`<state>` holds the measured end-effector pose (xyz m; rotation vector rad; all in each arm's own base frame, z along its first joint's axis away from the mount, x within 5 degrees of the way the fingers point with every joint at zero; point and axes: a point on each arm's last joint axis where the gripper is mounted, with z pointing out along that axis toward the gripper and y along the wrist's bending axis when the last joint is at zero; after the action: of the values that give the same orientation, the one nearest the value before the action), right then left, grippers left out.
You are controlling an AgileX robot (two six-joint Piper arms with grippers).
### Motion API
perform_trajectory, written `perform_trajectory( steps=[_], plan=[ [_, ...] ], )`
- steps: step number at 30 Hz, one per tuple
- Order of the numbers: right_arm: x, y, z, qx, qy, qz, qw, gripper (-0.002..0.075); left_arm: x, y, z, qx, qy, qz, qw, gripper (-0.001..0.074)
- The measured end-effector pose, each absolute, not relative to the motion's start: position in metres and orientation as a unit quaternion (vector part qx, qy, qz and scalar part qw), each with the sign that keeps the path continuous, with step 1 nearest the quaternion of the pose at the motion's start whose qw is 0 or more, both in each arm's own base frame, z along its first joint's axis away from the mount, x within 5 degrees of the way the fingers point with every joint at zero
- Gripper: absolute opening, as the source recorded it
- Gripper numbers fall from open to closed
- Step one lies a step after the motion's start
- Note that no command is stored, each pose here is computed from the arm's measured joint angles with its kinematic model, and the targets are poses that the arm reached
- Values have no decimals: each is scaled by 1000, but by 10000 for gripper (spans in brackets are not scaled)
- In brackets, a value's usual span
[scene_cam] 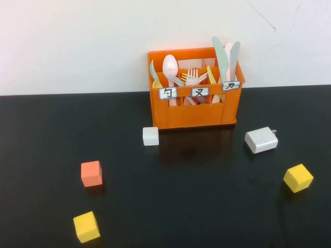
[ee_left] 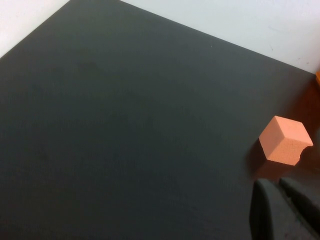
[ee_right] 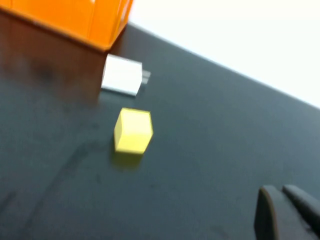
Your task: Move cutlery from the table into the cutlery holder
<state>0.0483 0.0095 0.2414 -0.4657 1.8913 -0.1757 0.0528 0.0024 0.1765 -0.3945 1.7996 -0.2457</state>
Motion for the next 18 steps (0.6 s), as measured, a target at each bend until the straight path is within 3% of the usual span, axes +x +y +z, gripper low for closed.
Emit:
perform_trajectory(
  steps=[11, 18],
  plan=[
    [46, 11, 184, -183, 807, -57, 558, -2, 53, 2, 176, -170, 776, -106, 598, -1],
    [49, 10, 170, -170, 805, -55, 565, -2, 53, 2, 176, -170, 776, -106, 598, -1]
  ],
)
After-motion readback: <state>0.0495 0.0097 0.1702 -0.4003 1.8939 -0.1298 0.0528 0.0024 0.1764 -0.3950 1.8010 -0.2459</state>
